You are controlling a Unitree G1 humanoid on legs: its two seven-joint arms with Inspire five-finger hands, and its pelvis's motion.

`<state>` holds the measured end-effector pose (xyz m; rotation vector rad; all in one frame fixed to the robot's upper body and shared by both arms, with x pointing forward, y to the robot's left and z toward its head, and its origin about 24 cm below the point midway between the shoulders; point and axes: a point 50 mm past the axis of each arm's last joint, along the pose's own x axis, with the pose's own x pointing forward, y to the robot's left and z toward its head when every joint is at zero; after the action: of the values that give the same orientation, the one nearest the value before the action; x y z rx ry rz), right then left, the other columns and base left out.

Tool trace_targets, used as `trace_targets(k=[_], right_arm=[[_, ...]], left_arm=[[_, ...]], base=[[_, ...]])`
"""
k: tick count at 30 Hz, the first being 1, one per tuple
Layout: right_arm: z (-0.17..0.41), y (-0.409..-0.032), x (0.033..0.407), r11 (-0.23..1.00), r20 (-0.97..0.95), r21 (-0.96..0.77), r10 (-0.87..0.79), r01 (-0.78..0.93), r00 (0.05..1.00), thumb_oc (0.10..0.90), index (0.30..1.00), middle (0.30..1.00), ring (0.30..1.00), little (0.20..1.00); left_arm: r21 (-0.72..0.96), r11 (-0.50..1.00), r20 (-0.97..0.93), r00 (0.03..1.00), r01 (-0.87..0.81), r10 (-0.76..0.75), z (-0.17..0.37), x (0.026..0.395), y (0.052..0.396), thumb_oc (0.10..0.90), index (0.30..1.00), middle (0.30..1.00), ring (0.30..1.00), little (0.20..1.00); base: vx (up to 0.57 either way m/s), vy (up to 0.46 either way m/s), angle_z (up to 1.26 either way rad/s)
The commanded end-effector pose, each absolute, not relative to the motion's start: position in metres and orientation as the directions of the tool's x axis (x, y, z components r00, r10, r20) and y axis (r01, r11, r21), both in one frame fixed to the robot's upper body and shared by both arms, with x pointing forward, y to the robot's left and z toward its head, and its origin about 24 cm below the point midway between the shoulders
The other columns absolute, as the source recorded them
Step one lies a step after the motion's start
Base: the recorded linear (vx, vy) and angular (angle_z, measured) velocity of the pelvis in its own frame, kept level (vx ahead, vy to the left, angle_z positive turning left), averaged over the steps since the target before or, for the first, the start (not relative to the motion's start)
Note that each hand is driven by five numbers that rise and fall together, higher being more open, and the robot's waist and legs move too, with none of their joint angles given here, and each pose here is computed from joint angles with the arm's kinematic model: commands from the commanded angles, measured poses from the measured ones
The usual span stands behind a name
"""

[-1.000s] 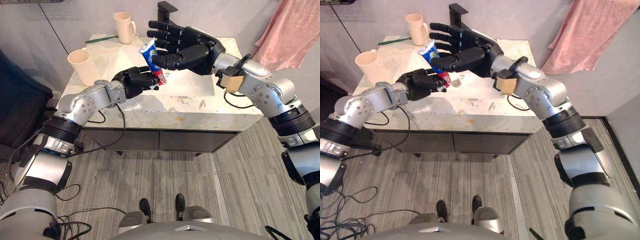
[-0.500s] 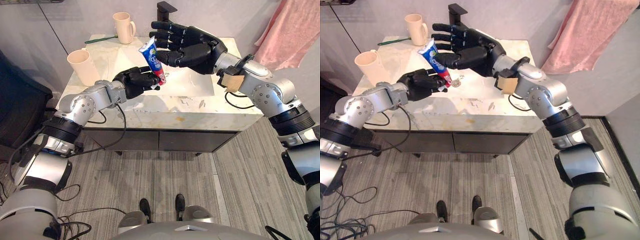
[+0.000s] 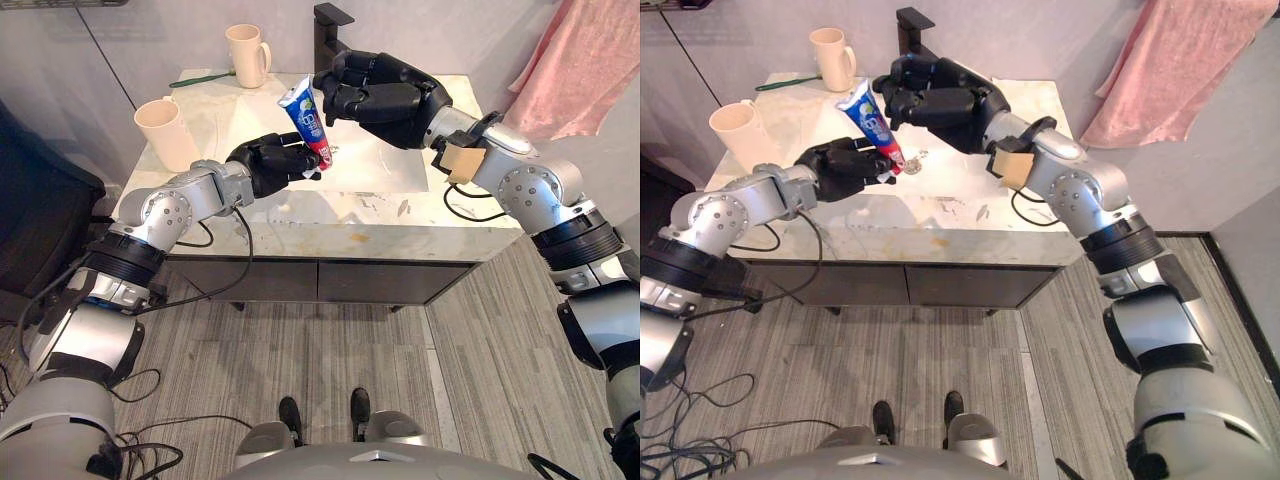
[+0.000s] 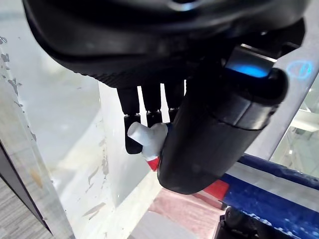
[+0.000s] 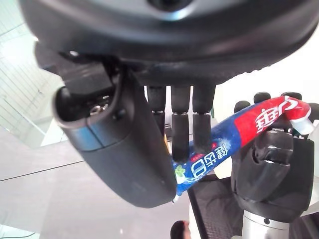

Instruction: Organize the bathroom.

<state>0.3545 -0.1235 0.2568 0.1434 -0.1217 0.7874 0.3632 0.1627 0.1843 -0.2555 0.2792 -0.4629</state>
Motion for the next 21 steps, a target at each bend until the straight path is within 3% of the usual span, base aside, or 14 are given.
trace_targets(k=[1, 21], right_arm=[[0.3009, -0.1188, 0.3515, 0.679, 0.342, 0.000, 0.689, -0.734, 0.638, 0.800, 0.900, 0.900, 0.900, 0.900], [0.3061, -0.1256, 0.3542, 0.689, 0.301, -0.207, 0.721, -0.695, 0.624, 0.800, 0.900, 0.900, 0.900, 0.900]], left_arm=[[-0.374, 0.757, 0.064, 0.829, 0.536, -0.555, 0.2444, 0.3671, 0.1438, 0.400, 0.300, 0.300, 0.300, 0.300], [-0.396, 0.734, 0.023, 0.805, 0.552, -0.593, 0.2361, 0.3649, 0.1376, 0.400, 0.300, 0.300, 0.300, 0.300]], base=[[0.00, 0.000, 0.00], [0.00, 0.000, 0.00]])
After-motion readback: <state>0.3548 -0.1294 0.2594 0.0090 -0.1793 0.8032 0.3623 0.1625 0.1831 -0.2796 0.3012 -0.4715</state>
